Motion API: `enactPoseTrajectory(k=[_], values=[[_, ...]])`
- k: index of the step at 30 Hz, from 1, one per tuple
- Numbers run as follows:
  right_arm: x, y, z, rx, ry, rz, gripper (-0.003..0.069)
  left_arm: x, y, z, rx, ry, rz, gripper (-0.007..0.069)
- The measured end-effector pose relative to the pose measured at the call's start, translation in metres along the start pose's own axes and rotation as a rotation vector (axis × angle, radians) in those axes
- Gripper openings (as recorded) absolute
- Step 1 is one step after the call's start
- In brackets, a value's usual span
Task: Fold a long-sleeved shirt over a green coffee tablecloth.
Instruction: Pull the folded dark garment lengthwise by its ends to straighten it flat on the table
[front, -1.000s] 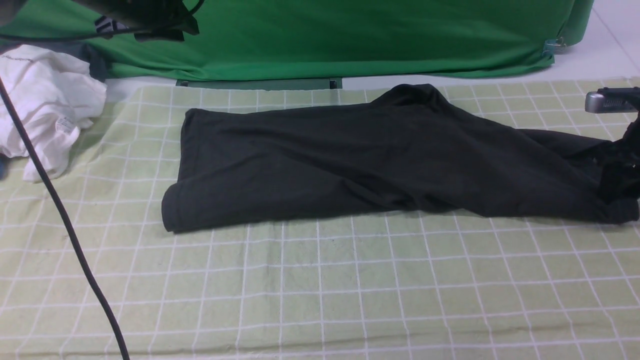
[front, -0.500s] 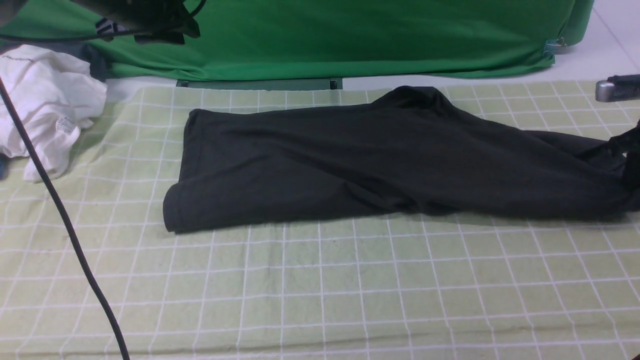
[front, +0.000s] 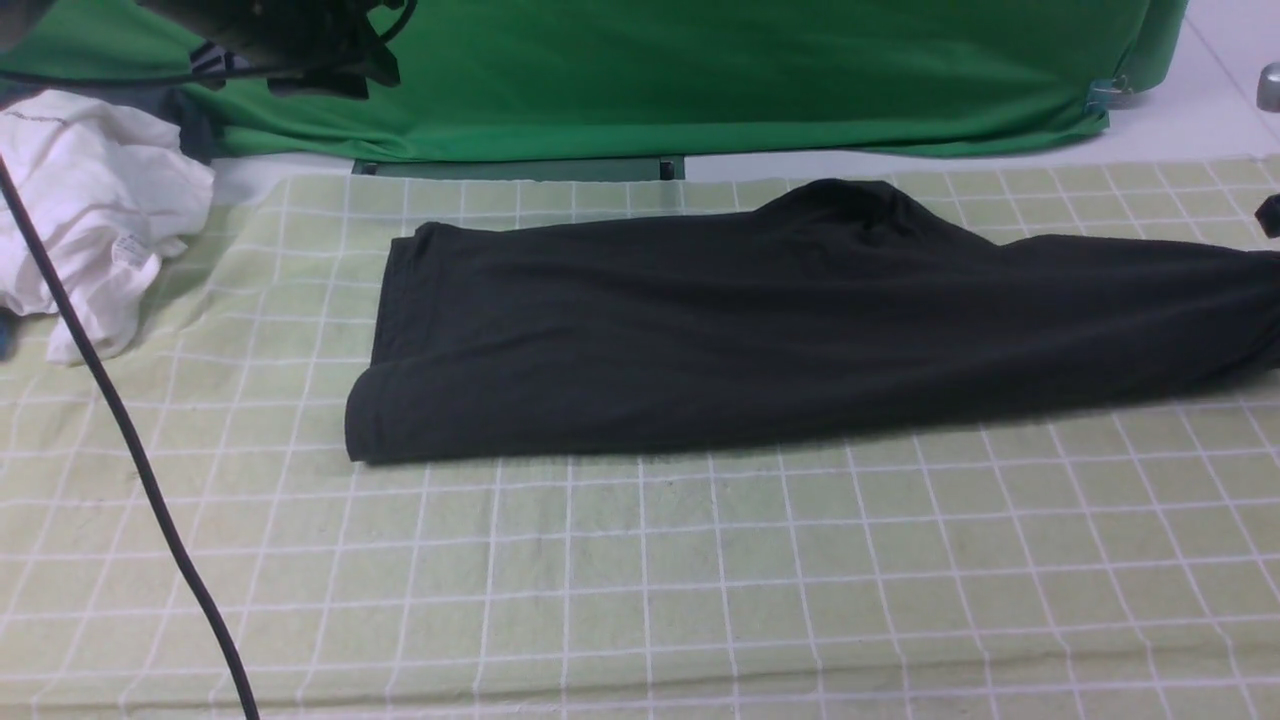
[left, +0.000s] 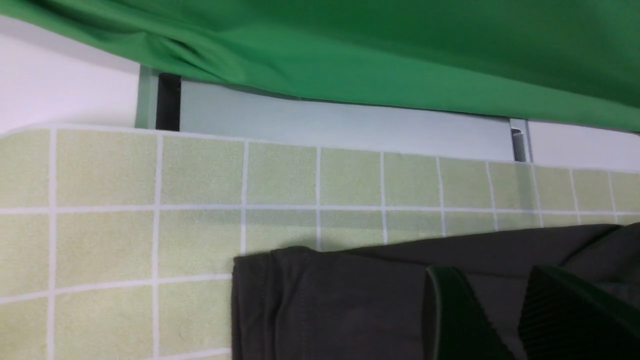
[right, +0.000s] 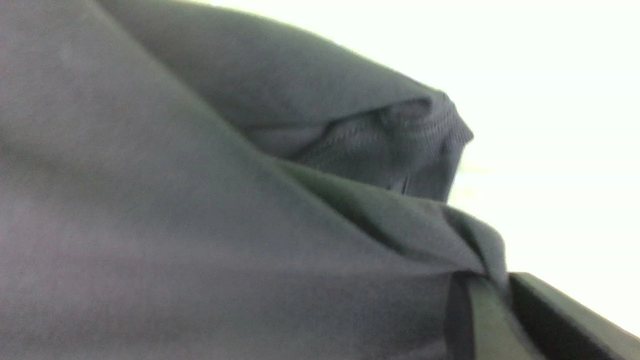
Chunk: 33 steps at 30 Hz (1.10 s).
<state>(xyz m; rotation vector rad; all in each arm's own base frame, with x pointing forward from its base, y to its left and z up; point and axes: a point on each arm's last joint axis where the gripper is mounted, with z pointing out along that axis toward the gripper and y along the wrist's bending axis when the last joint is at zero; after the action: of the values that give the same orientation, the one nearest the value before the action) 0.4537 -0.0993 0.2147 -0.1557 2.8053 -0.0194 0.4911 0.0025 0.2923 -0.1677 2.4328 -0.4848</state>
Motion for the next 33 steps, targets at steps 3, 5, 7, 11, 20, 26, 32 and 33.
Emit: enactPoseTrajectory(k=[3, 5, 7, 11, 20, 26, 32, 33], values=[[0.002, -0.002, 0.020, 0.005, 0.021, -0.003, 0.0153, 0.003, 0.001, 0.000, -0.010, 0.030, 0.009, 0.0216], [0.004, -0.004, 0.040, 0.005, 0.041, -0.003, 0.0284, 0.006, 0.001, 0.000, -0.010, 0.073, 0.012, 0.0218], [0.005, -0.004, 0.050, 0.003, 0.051, 0.000, 0.0361, 0.009, 0.001, -0.001, -0.008, 0.102, 0.012, 0.0221], [0.005, -0.005, 0.050, 0.008, 0.047, 0.006, 0.0420, 0.013, 0.001, -0.001, -0.007, 0.149, 0.017, 0.0225], [-0.009, -0.007, 0.013, 0.001, 0.057, 0.098, 0.0448, 0.024, 0.007, 0.012, -0.031, 0.239, 0.040, 0.0257], [-0.007, -0.005, 0.009, -0.019, 0.096, 0.122, 0.0448, 0.051, 0.024, 0.078, -0.042, 0.338, 0.035, 0.0291], [-0.007, -0.004, 0.009, -0.028, 0.103, 0.133, 0.0448, 0.059, 0.024, 0.112, -0.058, 0.269, 0.096, 0.0330], [-0.007, -0.004, 0.009, -0.028, 0.103, 0.133, 0.0448, 0.059, 0.024, 0.112, -0.059, 0.264, 0.100, 0.0330]])
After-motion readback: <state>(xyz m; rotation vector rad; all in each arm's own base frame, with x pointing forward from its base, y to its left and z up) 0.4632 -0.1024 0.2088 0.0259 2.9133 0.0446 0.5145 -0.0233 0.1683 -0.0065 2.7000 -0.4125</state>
